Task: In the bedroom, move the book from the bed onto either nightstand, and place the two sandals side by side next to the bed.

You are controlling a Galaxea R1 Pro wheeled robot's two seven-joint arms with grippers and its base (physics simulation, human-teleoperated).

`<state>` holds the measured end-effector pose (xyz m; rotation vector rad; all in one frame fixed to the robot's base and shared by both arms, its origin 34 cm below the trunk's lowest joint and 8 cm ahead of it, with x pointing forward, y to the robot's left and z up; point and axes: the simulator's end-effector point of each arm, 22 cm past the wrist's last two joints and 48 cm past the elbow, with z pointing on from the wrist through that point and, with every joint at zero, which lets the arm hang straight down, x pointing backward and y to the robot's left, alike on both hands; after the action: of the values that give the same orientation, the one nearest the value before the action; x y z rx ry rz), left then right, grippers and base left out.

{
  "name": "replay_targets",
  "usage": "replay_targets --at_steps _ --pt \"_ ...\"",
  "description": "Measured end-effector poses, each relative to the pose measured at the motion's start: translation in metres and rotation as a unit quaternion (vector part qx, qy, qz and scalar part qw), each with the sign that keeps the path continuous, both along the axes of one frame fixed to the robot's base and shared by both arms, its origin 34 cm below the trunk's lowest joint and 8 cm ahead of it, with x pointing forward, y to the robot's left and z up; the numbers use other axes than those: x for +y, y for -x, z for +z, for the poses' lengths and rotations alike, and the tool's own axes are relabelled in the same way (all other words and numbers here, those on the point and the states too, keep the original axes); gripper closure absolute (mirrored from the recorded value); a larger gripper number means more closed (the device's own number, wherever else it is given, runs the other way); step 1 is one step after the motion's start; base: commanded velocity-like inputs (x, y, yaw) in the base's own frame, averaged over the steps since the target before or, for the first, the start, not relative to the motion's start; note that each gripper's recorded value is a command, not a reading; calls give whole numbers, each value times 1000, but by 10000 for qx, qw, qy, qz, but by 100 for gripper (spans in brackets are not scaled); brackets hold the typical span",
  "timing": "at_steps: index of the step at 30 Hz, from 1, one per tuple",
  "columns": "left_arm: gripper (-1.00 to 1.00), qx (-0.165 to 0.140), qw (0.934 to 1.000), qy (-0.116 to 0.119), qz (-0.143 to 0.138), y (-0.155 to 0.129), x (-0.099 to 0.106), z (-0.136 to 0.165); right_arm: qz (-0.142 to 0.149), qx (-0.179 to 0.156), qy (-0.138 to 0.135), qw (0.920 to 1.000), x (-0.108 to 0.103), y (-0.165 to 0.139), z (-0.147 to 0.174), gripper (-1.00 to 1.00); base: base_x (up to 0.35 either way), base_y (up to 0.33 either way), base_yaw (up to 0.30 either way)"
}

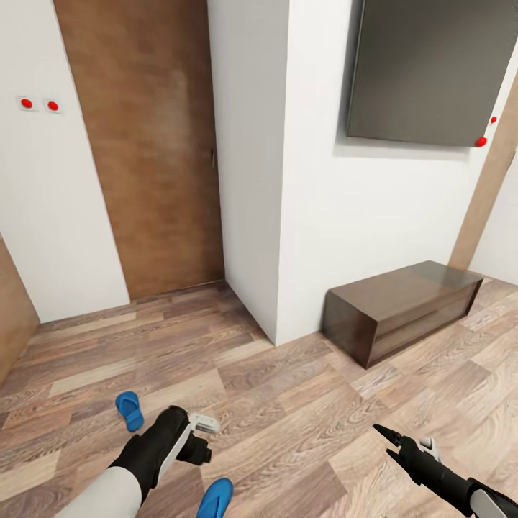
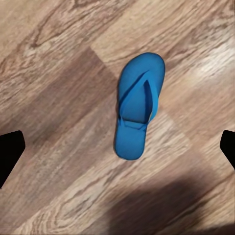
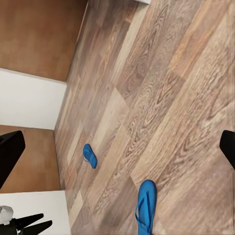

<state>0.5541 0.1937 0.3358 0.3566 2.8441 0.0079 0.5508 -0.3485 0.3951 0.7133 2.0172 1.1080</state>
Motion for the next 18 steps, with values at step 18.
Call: replay_targets --at_steps 18 --pt "-100 383 9991 189 -54 15 0 -37 11 371 10 9993 0 10 -36 -100 0 0 -197"
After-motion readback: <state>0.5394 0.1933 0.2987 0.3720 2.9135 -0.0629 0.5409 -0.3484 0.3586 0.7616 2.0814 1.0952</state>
